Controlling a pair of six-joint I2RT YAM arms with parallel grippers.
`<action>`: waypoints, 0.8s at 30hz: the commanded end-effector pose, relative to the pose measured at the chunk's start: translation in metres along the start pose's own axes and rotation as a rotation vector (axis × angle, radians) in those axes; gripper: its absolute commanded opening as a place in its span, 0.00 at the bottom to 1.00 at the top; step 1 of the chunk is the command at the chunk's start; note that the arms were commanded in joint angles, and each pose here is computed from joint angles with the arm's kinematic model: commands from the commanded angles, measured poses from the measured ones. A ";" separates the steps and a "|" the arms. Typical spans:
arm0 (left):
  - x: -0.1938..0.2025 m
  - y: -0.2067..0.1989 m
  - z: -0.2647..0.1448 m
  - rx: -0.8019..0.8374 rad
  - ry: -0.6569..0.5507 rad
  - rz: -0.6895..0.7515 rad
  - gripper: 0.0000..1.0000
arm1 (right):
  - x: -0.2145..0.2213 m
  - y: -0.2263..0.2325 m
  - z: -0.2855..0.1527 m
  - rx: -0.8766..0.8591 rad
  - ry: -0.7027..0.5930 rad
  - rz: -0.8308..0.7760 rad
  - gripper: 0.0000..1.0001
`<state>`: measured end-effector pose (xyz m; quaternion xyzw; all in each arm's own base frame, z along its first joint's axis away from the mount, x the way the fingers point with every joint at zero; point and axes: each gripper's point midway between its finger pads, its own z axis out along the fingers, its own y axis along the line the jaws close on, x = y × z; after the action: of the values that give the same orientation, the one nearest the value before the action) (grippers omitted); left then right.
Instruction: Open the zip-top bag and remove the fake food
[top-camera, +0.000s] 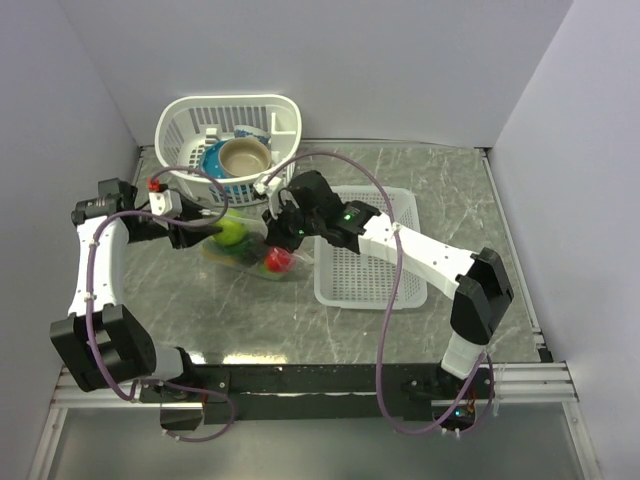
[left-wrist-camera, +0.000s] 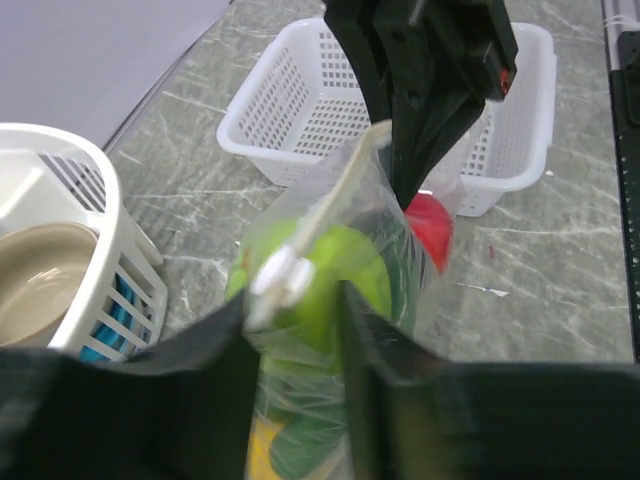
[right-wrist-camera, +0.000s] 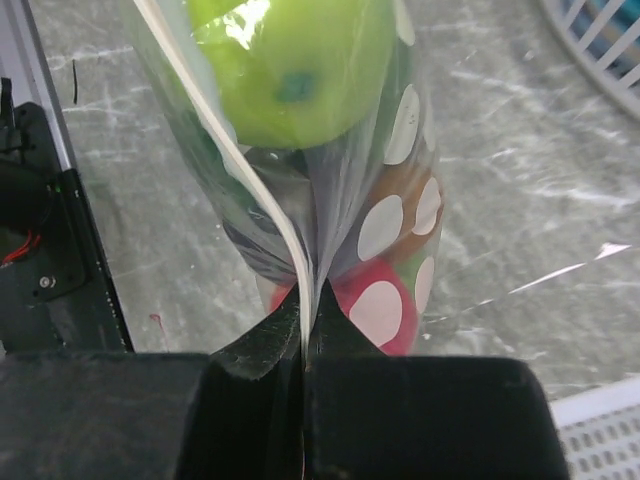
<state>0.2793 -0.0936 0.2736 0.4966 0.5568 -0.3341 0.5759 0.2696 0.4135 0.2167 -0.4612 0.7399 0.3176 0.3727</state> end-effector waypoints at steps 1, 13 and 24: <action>-0.057 0.000 0.004 0.026 -0.235 -0.006 0.34 | -0.031 0.003 -0.014 -0.017 -0.141 0.002 0.00; -0.056 0.007 0.001 0.005 -0.180 0.017 0.01 | -0.023 -0.004 -0.021 -0.006 -0.168 0.047 0.09; -0.060 -0.008 0.014 0.078 -0.063 -0.049 0.02 | -0.134 0.041 -0.075 -0.088 -0.484 -0.154 0.43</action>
<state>0.2839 -0.1018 0.3130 0.5009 0.5536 -0.3469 0.5678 0.2645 0.4133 0.2687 -0.4320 0.6893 0.3824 0.4383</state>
